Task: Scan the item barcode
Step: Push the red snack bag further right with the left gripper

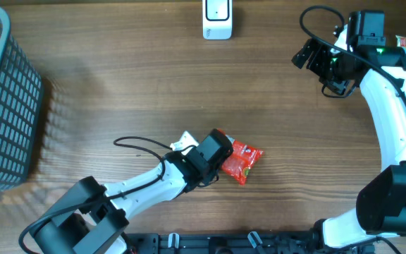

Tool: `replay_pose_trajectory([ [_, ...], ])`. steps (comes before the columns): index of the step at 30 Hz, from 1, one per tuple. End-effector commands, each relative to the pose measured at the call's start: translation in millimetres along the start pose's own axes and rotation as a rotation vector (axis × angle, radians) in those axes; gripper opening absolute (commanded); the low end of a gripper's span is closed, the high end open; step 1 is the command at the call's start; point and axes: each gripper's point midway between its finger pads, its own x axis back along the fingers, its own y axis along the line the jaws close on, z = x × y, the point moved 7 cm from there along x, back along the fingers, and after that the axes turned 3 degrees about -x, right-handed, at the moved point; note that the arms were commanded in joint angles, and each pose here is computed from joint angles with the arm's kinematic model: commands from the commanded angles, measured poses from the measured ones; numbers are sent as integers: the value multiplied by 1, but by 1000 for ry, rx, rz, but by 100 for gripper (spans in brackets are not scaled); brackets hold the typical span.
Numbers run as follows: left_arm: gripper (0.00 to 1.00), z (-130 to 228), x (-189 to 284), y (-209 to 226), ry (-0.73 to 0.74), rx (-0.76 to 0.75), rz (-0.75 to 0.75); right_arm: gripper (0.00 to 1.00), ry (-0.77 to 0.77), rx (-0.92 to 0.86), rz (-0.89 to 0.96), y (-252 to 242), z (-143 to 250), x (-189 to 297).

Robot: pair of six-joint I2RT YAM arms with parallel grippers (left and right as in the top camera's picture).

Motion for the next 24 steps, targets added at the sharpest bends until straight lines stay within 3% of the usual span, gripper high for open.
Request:
replay_pose_trajectory([
  [1, 51, -25, -4, 1, -107, -120, 1, 100, 5, -9, 17, -3, 0, -5],
  [5, 57, -38, -4, -14, -66, -242, 78, 100, 5, -9, 17, -3, 0, -5],
  [12, 56, -56, 11, -54, 172, -527, 412, 100, 5, -9, 17, -3, 0, -5],
  [16, 52, -77, 21, -52, 280, -566, 503, 100, 5, -9, 17, -3, 0, -5],
  [21, 54, -94, 46, -47, 461, -662, 706, 99, 5, -9, 17, -3, 0, -5],
  [24, 61, -119, 60, -42, 476, -638, 780, 100, 5, -9, 17, -3, 0, -5],
])
